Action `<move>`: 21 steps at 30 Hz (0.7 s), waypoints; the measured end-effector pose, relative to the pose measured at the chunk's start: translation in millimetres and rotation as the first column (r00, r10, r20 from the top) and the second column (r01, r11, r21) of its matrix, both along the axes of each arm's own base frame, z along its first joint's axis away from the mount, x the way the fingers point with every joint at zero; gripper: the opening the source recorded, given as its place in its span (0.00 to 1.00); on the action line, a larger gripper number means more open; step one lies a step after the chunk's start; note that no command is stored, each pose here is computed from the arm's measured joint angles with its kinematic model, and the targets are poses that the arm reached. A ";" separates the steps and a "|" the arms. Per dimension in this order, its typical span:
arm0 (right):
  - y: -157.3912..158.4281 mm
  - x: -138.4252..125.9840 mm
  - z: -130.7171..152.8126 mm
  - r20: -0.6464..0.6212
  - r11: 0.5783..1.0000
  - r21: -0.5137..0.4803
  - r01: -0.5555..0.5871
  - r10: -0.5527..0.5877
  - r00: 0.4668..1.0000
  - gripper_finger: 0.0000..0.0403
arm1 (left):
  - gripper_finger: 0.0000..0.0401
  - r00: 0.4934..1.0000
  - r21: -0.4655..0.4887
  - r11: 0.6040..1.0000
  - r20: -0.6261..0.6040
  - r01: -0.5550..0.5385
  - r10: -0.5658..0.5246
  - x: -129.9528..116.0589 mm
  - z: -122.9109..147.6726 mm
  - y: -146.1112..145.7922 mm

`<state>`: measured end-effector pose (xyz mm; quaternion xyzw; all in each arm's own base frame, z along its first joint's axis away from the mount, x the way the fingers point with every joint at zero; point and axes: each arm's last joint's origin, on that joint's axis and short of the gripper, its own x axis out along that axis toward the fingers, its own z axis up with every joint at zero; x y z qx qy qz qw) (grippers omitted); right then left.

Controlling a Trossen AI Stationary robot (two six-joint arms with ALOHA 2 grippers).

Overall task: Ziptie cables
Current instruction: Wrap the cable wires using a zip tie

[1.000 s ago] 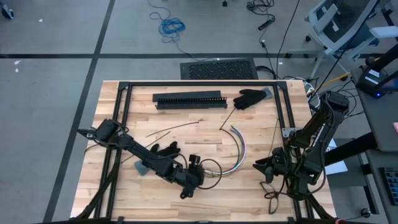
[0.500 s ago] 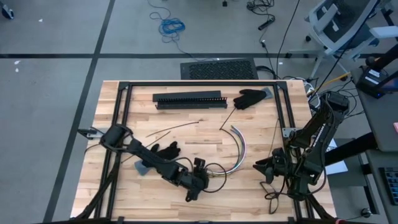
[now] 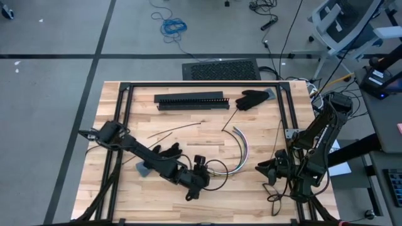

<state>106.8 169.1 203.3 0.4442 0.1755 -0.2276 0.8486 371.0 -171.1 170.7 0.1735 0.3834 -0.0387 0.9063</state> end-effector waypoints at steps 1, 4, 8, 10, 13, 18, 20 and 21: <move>0.0 0.0 0.0 0.000 1.000 0.000 0.000 0.000 1.000 0.35 | 0.36 1.000 0.006 1.000 0.006 0.009 -0.009 -1.4 4.4 -0.1; -0.1 0.0 0.0 -0.001 1.000 -0.004 -0.002 0.002 1.000 0.35 | 0.36 0.998 0.101 0.993 0.003 0.055 -0.056 -1.6 9.5 4.9; 0.6 0.3 0.3 0.006 1.000 0.004 -0.001 0.001 1.000 0.35 | 0.35 0.991 0.137 0.983 -0.063 0.123 -0.115 11.0 -0.6 31.3; 1.3 0.7 0.6 0.011 1.000 0.013 -0.001 0.001 1.000 0.35 | 0.34 0.983 0.188 0.968 -0.110 0.166 -0.147 15.6 -7.7 46.8; 2.1 0.8 0.9 0.015 1.000 0.021 -0.002 0.002 1.000 0.35 | 0.32 0.982 0.195 0.965 -0.093 0.177 -0.162 24.2 -4.2 66.7; 2.3 0.9 0.8 0.011 1.000 0.025 -0.003 0.003 1.000 0.35 | 0.29 0.951 0.149 0.943 -0.133 0.298 -0.280 26.8 -5.7 83.1; 2.4 0.9 0.8 0.012 1.000 0.027 -0.003 0.003 1.000 0.35 | 0.28 0.929 0.145 0.919 -0.109 0.367 -0.353 28.5 -4.0 80.2; 2.4 0.8 0.8 0.011 1.000 0.027 -0.004 0.003 1.000 0.35 | 0.28 0.916 0.145 0.905 -0.102 0.401 -0.389 28.9 -3.3 78.8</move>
